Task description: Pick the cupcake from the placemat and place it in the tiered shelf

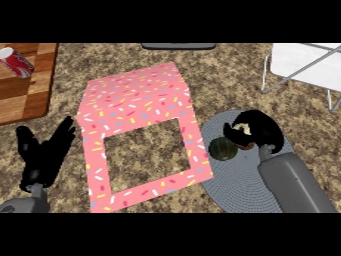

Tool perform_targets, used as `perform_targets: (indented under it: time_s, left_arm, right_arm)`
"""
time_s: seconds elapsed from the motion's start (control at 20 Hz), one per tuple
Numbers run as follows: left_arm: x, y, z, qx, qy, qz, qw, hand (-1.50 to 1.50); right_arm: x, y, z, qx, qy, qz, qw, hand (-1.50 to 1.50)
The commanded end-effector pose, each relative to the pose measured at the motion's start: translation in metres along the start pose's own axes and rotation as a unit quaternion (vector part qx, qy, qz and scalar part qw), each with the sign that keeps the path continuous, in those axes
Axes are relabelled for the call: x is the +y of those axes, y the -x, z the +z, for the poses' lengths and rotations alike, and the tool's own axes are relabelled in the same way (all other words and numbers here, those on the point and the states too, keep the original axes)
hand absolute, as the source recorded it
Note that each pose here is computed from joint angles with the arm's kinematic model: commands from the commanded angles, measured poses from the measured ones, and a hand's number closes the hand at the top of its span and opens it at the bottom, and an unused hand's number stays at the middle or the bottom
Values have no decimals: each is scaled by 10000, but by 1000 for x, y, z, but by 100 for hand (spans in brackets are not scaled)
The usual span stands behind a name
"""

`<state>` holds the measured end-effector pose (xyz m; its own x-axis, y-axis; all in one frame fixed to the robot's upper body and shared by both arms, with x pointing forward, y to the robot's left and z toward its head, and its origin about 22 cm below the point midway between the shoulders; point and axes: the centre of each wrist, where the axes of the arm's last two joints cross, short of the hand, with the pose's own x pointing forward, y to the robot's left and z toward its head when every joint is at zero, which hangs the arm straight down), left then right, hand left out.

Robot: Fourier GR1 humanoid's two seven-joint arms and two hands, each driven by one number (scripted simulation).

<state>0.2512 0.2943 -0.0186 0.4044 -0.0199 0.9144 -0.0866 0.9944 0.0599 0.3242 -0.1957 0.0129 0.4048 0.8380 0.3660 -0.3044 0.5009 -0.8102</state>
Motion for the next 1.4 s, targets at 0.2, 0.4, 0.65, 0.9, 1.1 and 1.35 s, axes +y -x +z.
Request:
perform_targets:
  time_s: [0.2, 0.4, 0.65, 0.9, 1.1, 1.35]
  left_arm:
    - [-1, -6, -3, 162, 18, 54, 9999, 0]
    - [-4, 4, 0, 168, 43, 104, 9998, 0]
    - [-3, 14, -4, 203, 88, 30, 9998, 0]
    - [-8, 4, 10, 247, -11, -58, 9997, 0]
    - [-8, 16, 8, 297, -70, 49, 9995, 0]
    - [2, 6, -5, 235, 18, 16, 9997, 0]
  right_arm:
    - [24, -2, 27, -755, 239, -324, 9963, 150]
    - [-9, -17, 54, -1058, 702, -327, 9914, 150]
    - [-68, -38, 35, -1314, 546, -604, 9880, 150]
    - [-107, -51, 76, -1638, 1609, -917, 9690, 150]
    - [-149, -66, 114, -1604, 2446, -887, 9521, 150]
    - [-190, -62, 143, -1301, 2940, -1001, 9416, 150]
